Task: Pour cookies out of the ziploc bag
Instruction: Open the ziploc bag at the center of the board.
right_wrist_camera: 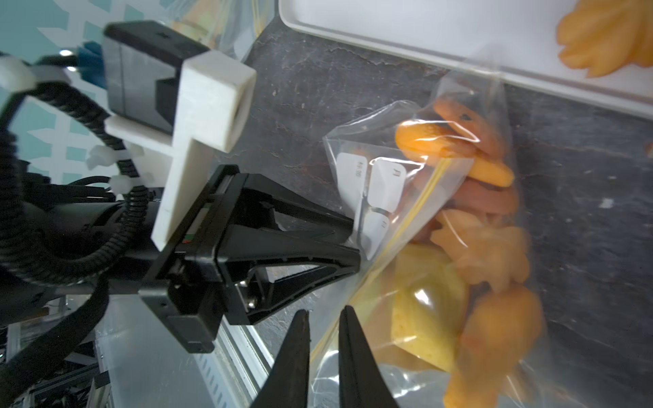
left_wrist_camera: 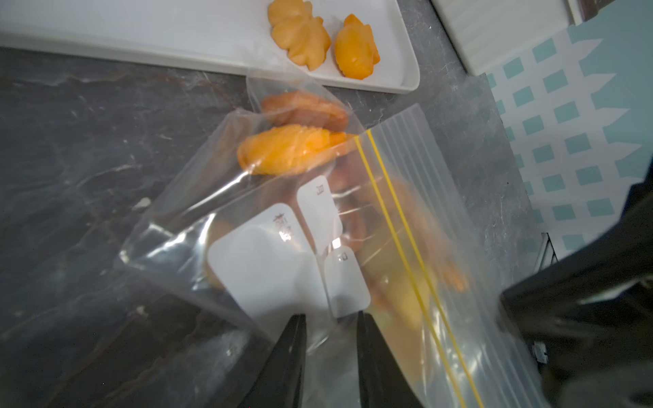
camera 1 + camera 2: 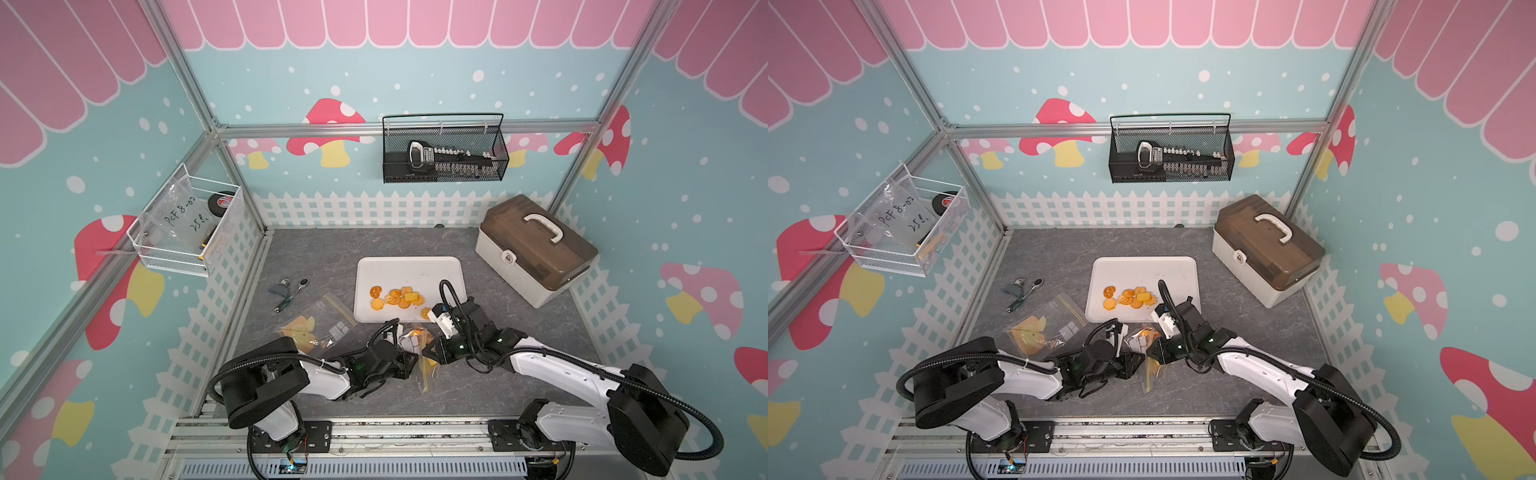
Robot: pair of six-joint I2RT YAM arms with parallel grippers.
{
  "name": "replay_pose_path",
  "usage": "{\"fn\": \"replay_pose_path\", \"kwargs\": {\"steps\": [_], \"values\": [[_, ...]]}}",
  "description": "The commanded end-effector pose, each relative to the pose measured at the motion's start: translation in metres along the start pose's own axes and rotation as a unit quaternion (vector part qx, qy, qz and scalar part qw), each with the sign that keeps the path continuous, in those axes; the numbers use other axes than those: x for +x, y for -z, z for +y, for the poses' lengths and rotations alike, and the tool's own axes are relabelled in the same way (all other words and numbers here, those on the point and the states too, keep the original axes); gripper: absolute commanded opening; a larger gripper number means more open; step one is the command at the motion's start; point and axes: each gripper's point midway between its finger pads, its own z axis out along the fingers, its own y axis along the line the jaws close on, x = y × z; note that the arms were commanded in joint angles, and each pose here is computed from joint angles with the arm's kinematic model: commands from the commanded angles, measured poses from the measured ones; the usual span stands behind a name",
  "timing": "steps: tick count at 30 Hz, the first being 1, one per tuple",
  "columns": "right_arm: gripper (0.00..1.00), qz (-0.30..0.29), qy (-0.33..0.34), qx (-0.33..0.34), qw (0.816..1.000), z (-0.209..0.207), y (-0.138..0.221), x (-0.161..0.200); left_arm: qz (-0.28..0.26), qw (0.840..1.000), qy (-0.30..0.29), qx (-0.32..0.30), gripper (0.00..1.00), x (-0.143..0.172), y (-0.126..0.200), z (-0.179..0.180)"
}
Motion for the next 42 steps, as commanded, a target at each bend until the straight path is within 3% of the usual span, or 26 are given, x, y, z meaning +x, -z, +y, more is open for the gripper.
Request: {"fn": "replay_pose_path", "kwargs": {"steps": [1,11,15,18,22,28,33,42], "values": [[0.17,-0.005,-0.003,-0.032,0.999,0.009,0.000,0.000,-0.007,1.000,0.006,0.020,0.29,-0.006,-0.003,-0.014],[0.20,0.007,-0.014,-0.008,1.000,-0.007,-0.007,0.012,-0.016,0.999,0.005,0.049,0.30,-0.016,0.004,-0.032],[0.09,-0.007,-0.014,-0.013,1.000,-0.004,-0.004,0.008,-0.023,0.997,0.006,0.069,0.31,-0.024,0.010,-0.045],[0.00,-0.023,-0.011,-0.004,1.000,-0.004,0.001,0.004,-0.025,0.996,0.008,0.086,0.42,-0.027,0.016,-0.054],[0.00,-0.040,-0.011,0.023,0.999,-0.011,0.007,0.000,-0.026,0.995,0.015,0.093,0.50,-0.026,0.027,-0.056],[0.00,-0.053,-0.009,0.028,0.998,-0.011,0.011,-0.003,-0.021,0.995,0.018,0.091,0.50,-0.016,0.049,-0.055],[0.00,-0.038,0.010,0.018,0.999,-0.002,0.007,0.006,-0.046,0.995,0.025,0.085,0.49,-0.029,0.058,-0.051],[0.00,-0.009,0.038,0.004,0.999,0.011,-0.001,0.026,-0.039,0.996,0.037,0.070,0.48,-0.044,0.037,-0.049]]}}
